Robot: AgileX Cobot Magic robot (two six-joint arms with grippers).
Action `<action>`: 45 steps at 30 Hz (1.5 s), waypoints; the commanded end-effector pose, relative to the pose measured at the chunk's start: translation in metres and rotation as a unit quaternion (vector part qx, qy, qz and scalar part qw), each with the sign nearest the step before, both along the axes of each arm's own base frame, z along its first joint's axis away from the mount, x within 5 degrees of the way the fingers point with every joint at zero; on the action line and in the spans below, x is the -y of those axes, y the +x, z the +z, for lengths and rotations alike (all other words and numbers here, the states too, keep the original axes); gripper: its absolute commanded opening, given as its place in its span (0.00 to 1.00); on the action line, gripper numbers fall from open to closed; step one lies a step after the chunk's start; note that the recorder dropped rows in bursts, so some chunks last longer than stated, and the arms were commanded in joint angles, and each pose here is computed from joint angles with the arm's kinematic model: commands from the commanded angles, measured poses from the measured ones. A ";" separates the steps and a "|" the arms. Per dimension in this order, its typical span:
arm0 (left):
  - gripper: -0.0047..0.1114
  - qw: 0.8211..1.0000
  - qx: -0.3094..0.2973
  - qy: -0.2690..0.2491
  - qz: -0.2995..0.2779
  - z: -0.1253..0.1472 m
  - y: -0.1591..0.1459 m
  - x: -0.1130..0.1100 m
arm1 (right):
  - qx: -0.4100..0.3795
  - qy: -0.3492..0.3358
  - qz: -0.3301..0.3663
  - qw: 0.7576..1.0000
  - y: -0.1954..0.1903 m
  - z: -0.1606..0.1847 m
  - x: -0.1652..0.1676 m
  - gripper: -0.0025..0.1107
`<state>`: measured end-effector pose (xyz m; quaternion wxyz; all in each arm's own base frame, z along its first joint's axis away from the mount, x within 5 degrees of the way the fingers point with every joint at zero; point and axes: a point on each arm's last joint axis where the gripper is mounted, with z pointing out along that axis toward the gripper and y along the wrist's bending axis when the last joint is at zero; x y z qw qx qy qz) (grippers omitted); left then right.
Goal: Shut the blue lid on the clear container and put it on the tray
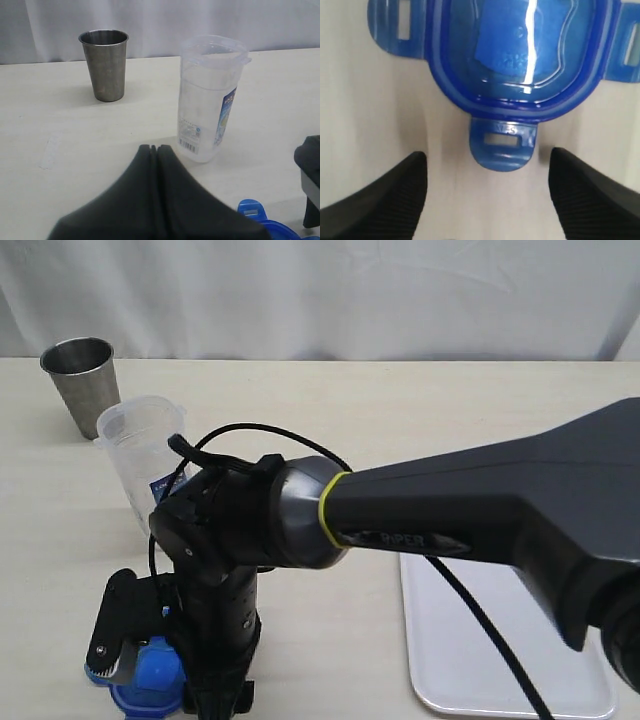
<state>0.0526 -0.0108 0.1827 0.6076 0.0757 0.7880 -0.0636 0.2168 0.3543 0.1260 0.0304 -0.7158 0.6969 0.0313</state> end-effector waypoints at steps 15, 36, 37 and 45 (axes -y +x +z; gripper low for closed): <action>0.04 1.000 0.006 -0.003 0.002 0.001 0.000 0.000 | -0.018 -0.020 0.008 1.000 -0.001 -0.022 -0.002 0.17; 0.04 1.000 0.006 -0.003 0.002 0.001 0.000 0.000 | 0.254 -0.013 0.065 0.965 -0.037 0.118 0.002 0.06; 0.04 1.000 0.006 -0.003 0.002 0.001 0.000 0.000 | 0.268 -0.013 0.066 0.961 -0.039 0.123 0.002 0.06; 0.04 1.000 0.006 -0.003 0.002 0.001 0.000 0.000 | 0.377 -0.031 0.012 0.926 -0.031 0.171 0.027 0.06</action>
